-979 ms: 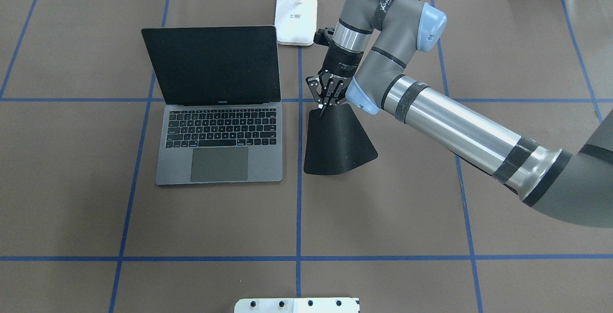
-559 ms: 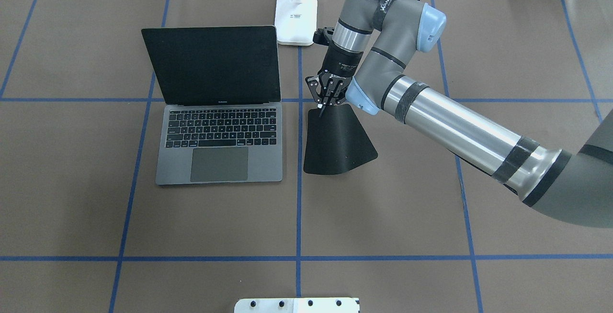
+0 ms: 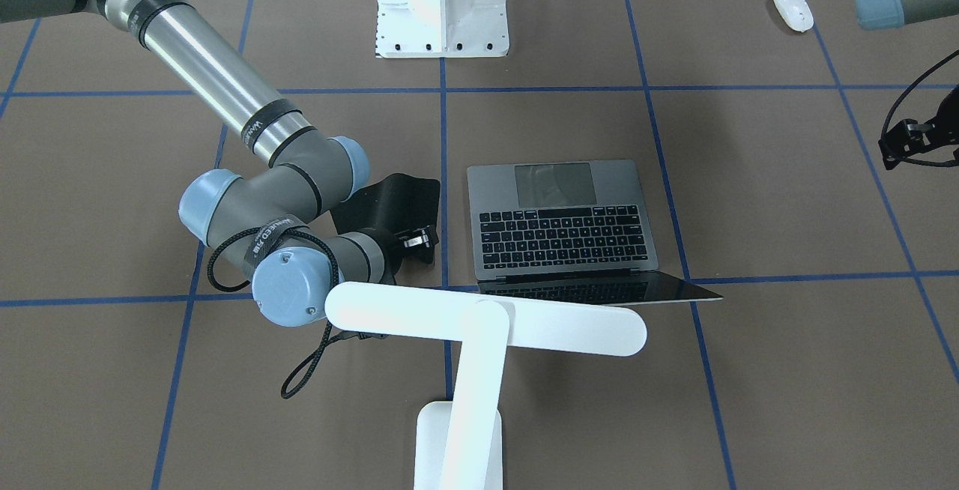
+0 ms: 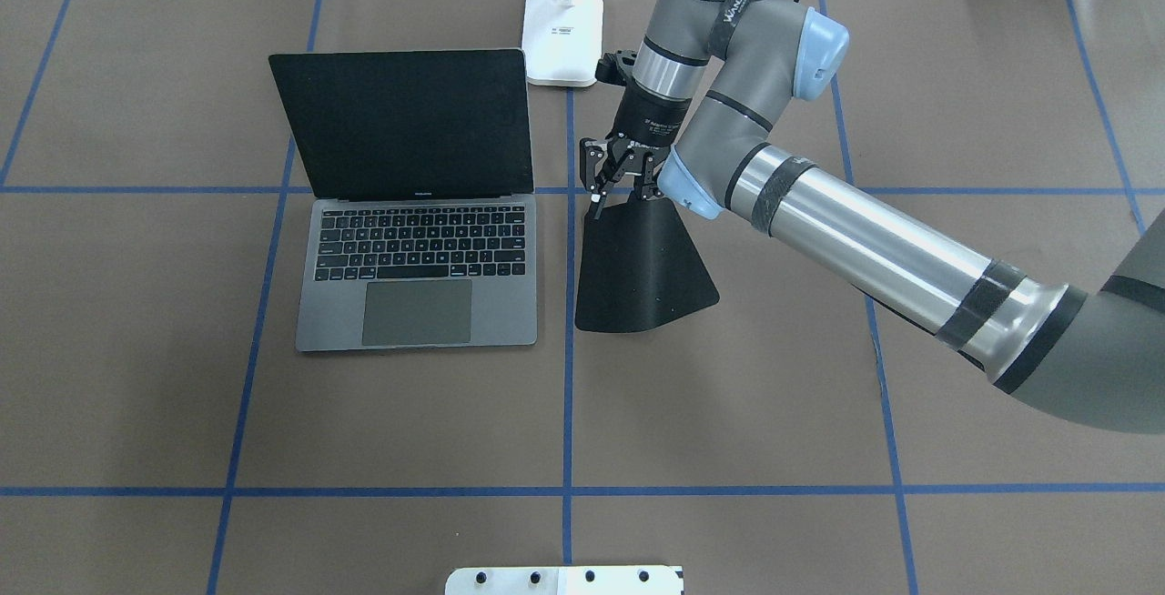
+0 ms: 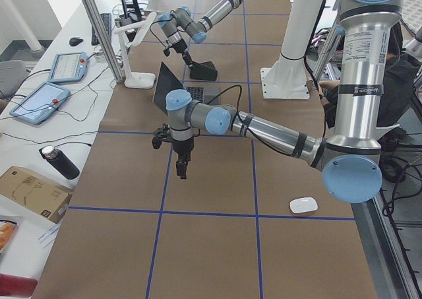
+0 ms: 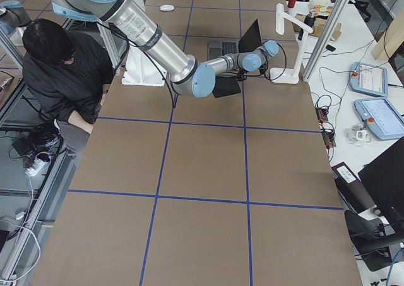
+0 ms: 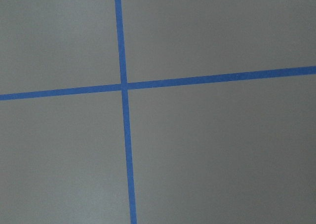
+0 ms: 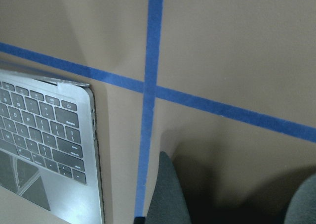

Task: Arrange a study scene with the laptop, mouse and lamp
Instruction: 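Open the right gripper and release the black pad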

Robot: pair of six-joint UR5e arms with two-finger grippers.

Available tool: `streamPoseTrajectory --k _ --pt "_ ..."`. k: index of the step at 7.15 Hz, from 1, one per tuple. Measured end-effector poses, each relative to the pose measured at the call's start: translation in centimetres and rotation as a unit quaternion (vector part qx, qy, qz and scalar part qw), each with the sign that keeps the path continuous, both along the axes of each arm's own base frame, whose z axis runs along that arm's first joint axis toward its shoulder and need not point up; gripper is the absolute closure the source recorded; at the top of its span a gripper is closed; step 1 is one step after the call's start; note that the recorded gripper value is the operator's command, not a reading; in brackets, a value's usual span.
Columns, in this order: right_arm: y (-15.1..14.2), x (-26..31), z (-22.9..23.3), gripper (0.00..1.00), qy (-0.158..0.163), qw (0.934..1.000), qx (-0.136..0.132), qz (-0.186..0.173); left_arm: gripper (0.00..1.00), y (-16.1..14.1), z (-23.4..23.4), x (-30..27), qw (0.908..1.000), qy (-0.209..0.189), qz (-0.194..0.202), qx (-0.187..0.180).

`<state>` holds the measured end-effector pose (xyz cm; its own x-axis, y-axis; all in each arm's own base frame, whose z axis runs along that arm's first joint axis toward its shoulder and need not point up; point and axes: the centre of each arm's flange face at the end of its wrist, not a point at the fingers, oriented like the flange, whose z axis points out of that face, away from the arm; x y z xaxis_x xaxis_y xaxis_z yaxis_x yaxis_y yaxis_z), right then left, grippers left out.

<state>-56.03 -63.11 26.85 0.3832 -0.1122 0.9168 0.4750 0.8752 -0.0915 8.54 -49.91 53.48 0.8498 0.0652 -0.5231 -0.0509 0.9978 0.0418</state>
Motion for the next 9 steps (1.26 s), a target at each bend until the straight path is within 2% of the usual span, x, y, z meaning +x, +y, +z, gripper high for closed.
streamPoseTrajectory --k 2,5,9 --pt "-0.2 0.2 0.0 0.05 -0.008 0.9996 0.024 0.008 0.00 0.0 0.0 0.0 1.0000 0.000 0.000 0.000" --pt "-1.9 2.2 -0.9 0.02 -0.015 0.9989 0.037 0.025 0.00 0.0 0.1 0.0 1.0000 0.000 -0.001 -0.002" --pt "-4.0 6.4 -0.7 0.01 -0.005 0.9955 0.066 0.068 0.00 0.0 0.1 0.0 1.0000 0.000 0.000 -0.002"
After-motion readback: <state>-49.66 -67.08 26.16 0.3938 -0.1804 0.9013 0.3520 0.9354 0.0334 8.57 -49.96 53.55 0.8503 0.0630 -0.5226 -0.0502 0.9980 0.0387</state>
